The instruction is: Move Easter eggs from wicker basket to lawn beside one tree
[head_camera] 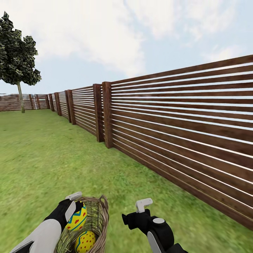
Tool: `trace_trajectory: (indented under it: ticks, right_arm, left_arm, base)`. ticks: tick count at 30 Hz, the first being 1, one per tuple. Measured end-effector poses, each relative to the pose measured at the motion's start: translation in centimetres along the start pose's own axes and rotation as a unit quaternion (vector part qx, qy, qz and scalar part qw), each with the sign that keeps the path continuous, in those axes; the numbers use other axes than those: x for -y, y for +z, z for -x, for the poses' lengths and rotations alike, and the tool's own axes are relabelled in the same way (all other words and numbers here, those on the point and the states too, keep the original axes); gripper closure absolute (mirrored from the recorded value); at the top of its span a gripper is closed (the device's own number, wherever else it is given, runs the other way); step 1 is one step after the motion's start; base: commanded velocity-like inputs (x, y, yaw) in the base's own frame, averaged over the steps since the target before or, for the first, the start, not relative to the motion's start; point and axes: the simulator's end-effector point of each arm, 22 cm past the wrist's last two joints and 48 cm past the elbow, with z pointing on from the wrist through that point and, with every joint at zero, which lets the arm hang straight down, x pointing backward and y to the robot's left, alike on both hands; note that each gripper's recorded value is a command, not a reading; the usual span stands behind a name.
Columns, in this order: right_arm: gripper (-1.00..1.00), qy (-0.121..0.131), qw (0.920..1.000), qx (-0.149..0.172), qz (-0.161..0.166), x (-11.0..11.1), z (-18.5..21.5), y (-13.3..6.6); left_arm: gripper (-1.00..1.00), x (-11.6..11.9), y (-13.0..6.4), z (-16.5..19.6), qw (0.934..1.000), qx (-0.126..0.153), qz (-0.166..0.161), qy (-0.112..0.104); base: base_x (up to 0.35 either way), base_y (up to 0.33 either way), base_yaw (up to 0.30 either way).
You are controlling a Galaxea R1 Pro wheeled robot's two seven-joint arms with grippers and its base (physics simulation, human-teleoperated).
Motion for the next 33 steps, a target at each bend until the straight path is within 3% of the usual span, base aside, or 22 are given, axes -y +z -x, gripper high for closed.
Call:
trace_trajectory:
  ticks: [13, 18, 22, 27, 30, 33]
  right_arm:
    - [-1.0, -0.001, 1.0, 0.0, 0.0, -0.2, 2.7, -1.1]
    - [-1.0, -0.001, 1.0, 0.0, 0.0, -0.3, 3.7, -1.6]
    - [-1.0, 0.0, 1.0, 0.0, 0.0, -0.4, 4.5, -2.0]
    - [-1.0, -0.002, 1.0, -0.001, 0.002, -0.6, 5.5, -2.4]
    - [-1.0, -0.003, 1.0, -0.001, 0.003, -0.7, 5.9, -2.6]
    - [-1.0, -0.003, 1.0, -0.001, 0.002, -0.7, 5.9, -2.6]
  left_arm:
    - [1.0, 1.0, -1.9, 2.1, 1.0, 0.0, -0.002, 0.002]
    - [1.0, 0.5, -2.8, 3.4, 0.9997, 0.008, 0.022, -0.001]
    - [1.0, 0.7, -6.0, 9.7, 0.9959, 0.082, 0.024, -0.03]
    - [1.0, -5.4, -10.8, 11.1, 0.9853, 0.15, 0.061, -0.054]
    - [1.0, -5.8, -12.7, 11.8, 0.9819, 0.171, 0.056, -0.06]
    - [1.0, -5.3, -13.2, 12.1, 0.9808, 0.178, 0.047, -0.064]
  base:
    - [-0.114, 0.0, 0.0]
    - [-0.023, 0.0, 0.0]
    - [-0.002, 0.0, 0.0]
    - [0.0, 0.0, 0.0]
    - [0.0, 0.0, 0.011]
    - [-0.019, 0.0, 0.167]
